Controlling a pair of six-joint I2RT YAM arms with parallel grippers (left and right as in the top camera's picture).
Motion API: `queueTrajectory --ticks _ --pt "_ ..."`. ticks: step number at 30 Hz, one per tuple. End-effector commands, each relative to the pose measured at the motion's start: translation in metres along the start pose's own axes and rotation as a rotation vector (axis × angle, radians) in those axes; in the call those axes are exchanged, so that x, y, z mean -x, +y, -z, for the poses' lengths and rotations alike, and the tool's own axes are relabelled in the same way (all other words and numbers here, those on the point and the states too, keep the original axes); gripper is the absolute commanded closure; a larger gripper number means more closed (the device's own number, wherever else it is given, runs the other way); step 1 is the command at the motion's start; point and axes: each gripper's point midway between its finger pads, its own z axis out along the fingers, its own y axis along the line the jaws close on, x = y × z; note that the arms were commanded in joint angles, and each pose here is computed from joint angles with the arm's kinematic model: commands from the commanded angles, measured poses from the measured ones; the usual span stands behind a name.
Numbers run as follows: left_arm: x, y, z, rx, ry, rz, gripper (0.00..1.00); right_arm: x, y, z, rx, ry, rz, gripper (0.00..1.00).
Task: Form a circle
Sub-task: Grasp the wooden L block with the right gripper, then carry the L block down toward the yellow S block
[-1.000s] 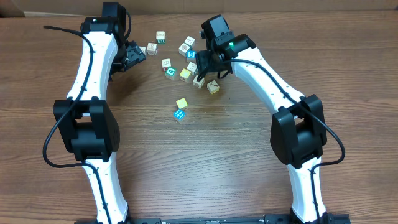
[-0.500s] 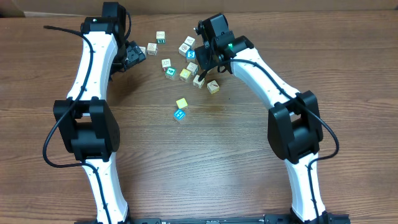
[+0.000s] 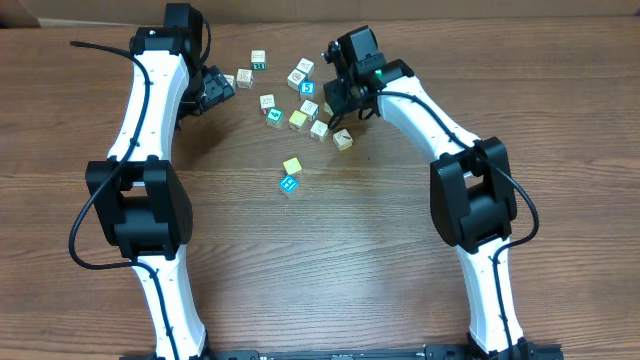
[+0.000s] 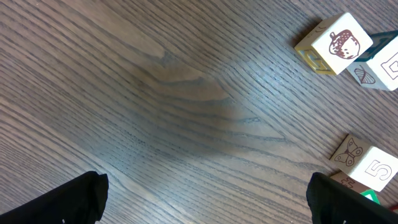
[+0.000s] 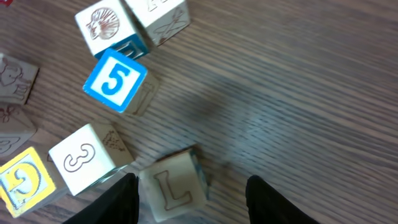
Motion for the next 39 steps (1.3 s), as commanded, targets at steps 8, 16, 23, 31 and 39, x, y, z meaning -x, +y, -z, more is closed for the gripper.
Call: queueTrajectory --ticks 8,16,23,31,39 --pt "0.006 0.000 0.009 -0.008 -0.025 0.003 0.00 -0.012 0.005 -0.015 0.028 0.030 0.018 0.50" --pt "0.006 0.000 0.009 -0.008 -0.025 0.003 0.00 -0.022 0.004 -0.027 0.028 0.058 0.016 0.60" --pt "0.006 0.000 0.009 -0.008 -0.025 0.003 0.00 -0.016 0.002 -0.022 0.018 0.044 0.018 0.77" --pt "0.006 0.000 0.009 -0.008 -0.025 0.003 0.00 0.023 -0.003 0.037 -0.035 -0.050 0.023 0.81" --pt "0.006 0.000 0.009 -0.008 -0.025 0.003 0.01 0.037 0.011 0.131 0.011 -0.087 0.028 0.82"
